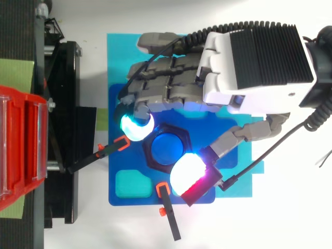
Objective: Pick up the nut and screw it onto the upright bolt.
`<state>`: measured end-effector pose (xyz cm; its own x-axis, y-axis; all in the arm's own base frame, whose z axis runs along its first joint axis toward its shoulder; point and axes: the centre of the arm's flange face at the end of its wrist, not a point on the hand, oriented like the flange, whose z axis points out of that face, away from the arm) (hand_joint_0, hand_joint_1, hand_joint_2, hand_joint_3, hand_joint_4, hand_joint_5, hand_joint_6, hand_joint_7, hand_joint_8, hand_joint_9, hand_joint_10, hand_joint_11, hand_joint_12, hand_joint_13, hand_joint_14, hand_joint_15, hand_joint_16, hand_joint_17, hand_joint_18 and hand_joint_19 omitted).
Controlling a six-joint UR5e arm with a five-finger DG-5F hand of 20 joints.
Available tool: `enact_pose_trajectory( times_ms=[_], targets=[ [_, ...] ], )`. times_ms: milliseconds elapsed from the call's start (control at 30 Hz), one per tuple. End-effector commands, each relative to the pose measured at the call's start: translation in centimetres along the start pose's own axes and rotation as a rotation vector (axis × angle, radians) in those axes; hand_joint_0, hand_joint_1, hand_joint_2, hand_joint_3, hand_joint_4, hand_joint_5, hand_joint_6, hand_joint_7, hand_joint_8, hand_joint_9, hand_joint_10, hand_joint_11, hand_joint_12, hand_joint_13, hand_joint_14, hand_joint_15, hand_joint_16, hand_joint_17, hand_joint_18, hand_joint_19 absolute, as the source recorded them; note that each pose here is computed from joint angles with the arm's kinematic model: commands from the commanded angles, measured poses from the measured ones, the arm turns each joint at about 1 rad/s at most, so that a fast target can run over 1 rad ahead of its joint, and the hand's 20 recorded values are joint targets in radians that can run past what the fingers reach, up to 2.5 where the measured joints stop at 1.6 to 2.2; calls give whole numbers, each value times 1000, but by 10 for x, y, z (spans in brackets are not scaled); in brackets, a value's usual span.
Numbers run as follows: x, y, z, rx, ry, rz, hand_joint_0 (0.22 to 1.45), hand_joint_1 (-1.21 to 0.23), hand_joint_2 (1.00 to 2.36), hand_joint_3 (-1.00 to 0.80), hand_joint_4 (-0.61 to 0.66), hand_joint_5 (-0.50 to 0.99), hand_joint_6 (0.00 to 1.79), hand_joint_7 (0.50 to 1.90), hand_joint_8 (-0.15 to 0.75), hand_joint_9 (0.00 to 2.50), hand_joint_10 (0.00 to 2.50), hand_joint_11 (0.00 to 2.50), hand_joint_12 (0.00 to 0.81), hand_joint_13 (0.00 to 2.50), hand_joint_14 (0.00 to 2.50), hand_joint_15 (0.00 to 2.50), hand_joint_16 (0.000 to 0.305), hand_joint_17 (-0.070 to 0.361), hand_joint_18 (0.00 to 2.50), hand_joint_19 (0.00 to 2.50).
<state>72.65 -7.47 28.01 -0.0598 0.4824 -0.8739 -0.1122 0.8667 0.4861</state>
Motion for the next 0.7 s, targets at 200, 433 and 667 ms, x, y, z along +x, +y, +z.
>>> enact_pose_trajectory(
  times_ms=[200,433,667],
  targets=[
    [-5,-8,-2,5,-4,-2,508,-284,1000,-500,182,35,512,1415,268,982,0,0,220,605,0,0,21,47,254,0],
    [-8,-14,-4,12,-11,-2,515,-274,1000,-500,127,79,526,1402,219,1340,0,0,184,851,0,0,16,36,492,0],
    [-11,-18,-5,7,-15,-4,519,-278,1000,-500,133,92,546,1394,189,1664,0,11,169,1113,0,0,13,29,725,0]
  ],
)
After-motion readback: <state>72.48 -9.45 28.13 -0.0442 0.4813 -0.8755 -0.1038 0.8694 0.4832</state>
